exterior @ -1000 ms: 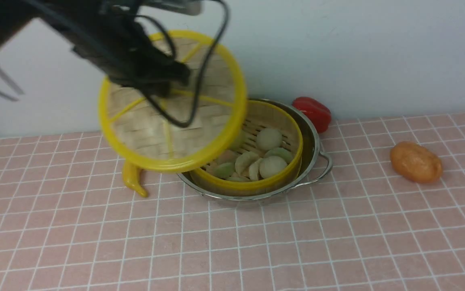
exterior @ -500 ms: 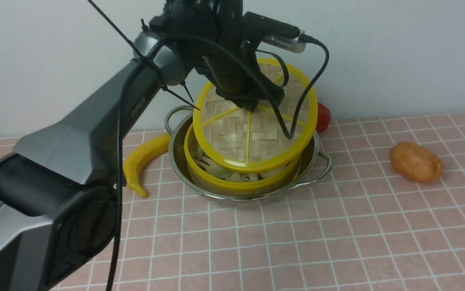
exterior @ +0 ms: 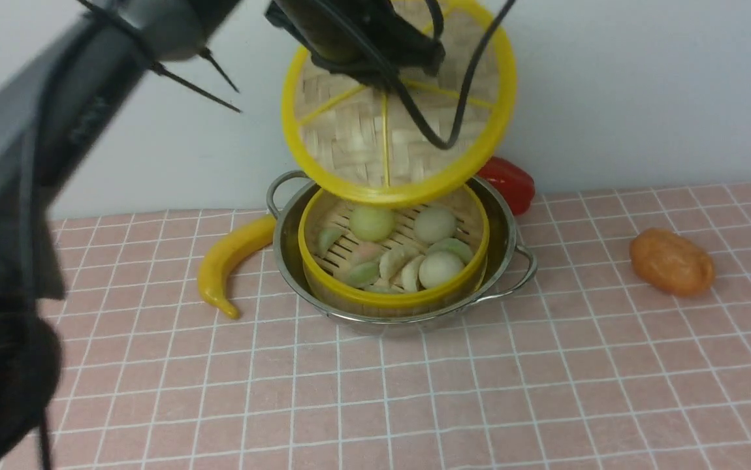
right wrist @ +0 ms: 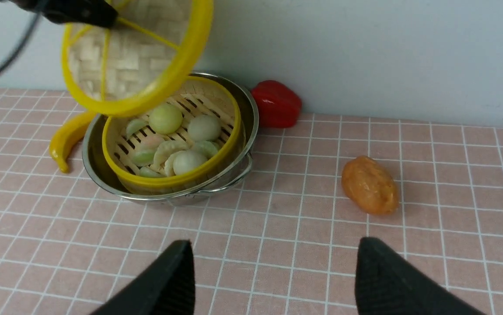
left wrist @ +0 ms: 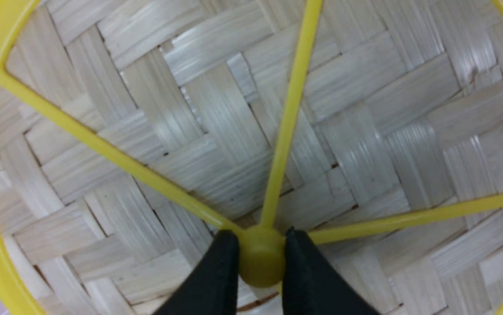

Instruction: Place the steamer in the pot on the pink tablecloth, and put the lid on the steamer.

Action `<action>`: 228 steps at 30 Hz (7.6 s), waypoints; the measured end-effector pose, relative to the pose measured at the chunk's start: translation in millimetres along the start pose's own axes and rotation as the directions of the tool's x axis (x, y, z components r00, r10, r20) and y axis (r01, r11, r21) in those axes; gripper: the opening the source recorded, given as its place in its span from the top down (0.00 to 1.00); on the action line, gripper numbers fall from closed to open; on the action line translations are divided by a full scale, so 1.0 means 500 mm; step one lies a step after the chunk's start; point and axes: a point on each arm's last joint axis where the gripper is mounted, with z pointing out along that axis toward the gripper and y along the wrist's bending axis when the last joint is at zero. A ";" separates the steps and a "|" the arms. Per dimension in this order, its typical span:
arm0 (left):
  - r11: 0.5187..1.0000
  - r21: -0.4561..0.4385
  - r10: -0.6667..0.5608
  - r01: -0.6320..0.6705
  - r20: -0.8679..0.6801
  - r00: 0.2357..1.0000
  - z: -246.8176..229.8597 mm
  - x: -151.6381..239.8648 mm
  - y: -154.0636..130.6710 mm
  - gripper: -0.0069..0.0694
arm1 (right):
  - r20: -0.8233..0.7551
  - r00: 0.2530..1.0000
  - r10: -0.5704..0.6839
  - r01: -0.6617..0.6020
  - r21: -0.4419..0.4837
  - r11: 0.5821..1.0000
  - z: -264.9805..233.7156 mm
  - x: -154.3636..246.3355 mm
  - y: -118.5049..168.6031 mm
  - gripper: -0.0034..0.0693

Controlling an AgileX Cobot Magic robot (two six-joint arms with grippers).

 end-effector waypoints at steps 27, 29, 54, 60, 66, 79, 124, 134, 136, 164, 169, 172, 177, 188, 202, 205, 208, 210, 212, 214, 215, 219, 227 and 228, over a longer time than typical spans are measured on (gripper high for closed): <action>0.998 -0.007 0.063 -0.067 -0.266 0.962 0.233 0.125 -0.024 0.75 | 0.000 1.000 0.002 -0.002 0.001 1.000 0.000 0.000 0.000 0.29; 0.998 -0.009 0.064 -0.068 -0.243 0.968 0.236 0.121 -0.024 0.75 | 0.000 1.000 0.002 -0.002 0.001 1.000 0.000 0.000 0.000 0.29; 0.995 -0.027 0.086 -0.094 -0.212 0.974 0.277 0.124 -0.024 0.75 | 0.000 1.000 0.002 -0.002 0.001 1.000 0.000 0.000 0.000 0.29; 0.995 -0.026 0.088 -0.096 -0.220 0.971 0.294 0.127 -0.025 0.75 | 0.000 1.000 0.002 -0.002 0.001 1.000 0.000 0.000 0.000 0.29; 0.996 -0.029 0.081 -0.089 -0.196 0.977 0.294 0.107 -0.024 0.75 | 0.000 1.000 0.002 -0.002 0.001 1.000 0.000 0.000 0.000 0.29; 0.994 -0.041 0.092 -0.102 -0.199 0.976 0.334 0.108 -0.025 0.75 | 0.000 1.000 0.002 -0.002 0.000 1.000 0.000 0.000 0.000 0.29; 0.999 0.005 0.051 -0.052 -0.280 0.959 0.236 0.082 -0.027 0.75 | -0.024 1.000 0.013 -0.014 -0.020 1.000 0.008 0.006 0.004 0.29; 0.997 -0.008 0.064 -0.071 -0.329 0.942 0.284 0.102 -0.028 0.75 | -0.036 0.999 0.013 -0.013 -0.017 1.000 0.016 0.004 0.005 0.29; 0.997 -0.015 0.069 -0.079 -0.335 0.940 0.292 0.105 -0.027 0.75 | -0.036 0.999 0.013 -0.013 -0.017 1.000 0.016 0.004 0.005 0.29; 0.995 -0.029 0.085 -0.096 -0.256 0.963 0.330 0.100 -0.028 0.75 | -0.036 0.999 0.015 -0.016 -0.017 1.000 0.016 0.004 0.005 0.29; 0.994 -0.033 0.091 -0.104 -0.267 0.959 0.356 0.110 -0.030 0.75 | -0.036 0.999 0.015 -0.016 -0.017 1.000 0.016 0.004 0.005 0.29; 0.994 -0.036 0.092 -0.106 -0.266 0.960 0.358 0.111 -0.030 0.75 | -0.036 0.999 0.015 -0.016 -0.017 1.000 0.016 0.004 0.005 0.29; 0.992 -0.044 0.099 -0.114 -0.251 0.963 0.362 0.109 -0.030 0.75 | -0.036 0.999 0.015 -0.016 -0.017 1.000 0.016 0.004 0.005 0.29; 0.993 -0.049 0.091 -0.106 -0.246 0.965 0.358 0.095 -0.030 0.75 | -0.036 0.999 0.016 -0.016 -0.017 1.000 0.016 0.004 0.005 0.29; 0.993 -0.048 0.092 -0.108 -0.264 0.960 0.380 0.102 -0.031 0.75 | -0.036 0.999 0.016 -0.016 -0.017 1.000 0.016 0.004 0.005 0.29; 0.993 -0.048 0.092 -0.108 -0.269 0.959 0.383 0.103 -0.032 0.75 | -0.036 0.999 0.016 -0.016 -0.017 1.000 0.016 0.004 0.005 0.29; 0.993 -0.048 0.092 -0.109 -0.271 0.958 0.385 0.104 -0.032 0.75 | -0.036 0.999 0.016 -0.016 -0.017 1.000 0.016 0.004 0.005 0.29; 0.993 -0.048 0.091 -0.108 -0.267 0.959 0.383 0.102 -0.032 0.75 | -0.036 0.999 0.016 -0.016 -0.017 1.000 0.016 0.004 0.005 0.29; 0.993 -0.050 0.089 -0.106 -0.267 0.960 0.380 0.099 -0.031 0.72 | -0.036 0.999 0.016 -0.016 -0.017 1.000 0.016 0.004 0.005 0.29; 0.993 -0.053 0.087 -0.103 -0.251 0.964 0.376 0.090 -0.030 0.66 | -0.036 0.999 0.016 -0.016 -0.017 1.000 0.016 0.004 0.005 0.29; 0.993 -0.056 0.085 -0.101 -0.236 0.968 0.371 0.083 -0.029 0.62 | -0.036 0.999 0.016 -0.016 -0.017 1.000 0.016 0.004 0.005 0.29; 0.994 -0.071 0.069 -0.083 -0.182 0.981 0.321 0.044 -0.022 0.39 | -0.036 0.999 -0.008 0.007 -0.018 1.000 0.016 0.004 0.005 0.29; 0.998 -0.056 0.020 -0.012 0.136 0.991 0.052 -0.060 -0.001 0.14 | 0.012 0.994 -0.105 0.105 0.006 0.994 0.030 0.036 -0.009 0.36; 0.999 -0.053 0.018 -0.011 0.141 0.990 0.046 -0.061 -0.001 0.14 | 0.009 0.994 -0.109 0.109 0.012 0.994 0.034 0.041 -0.012 0.37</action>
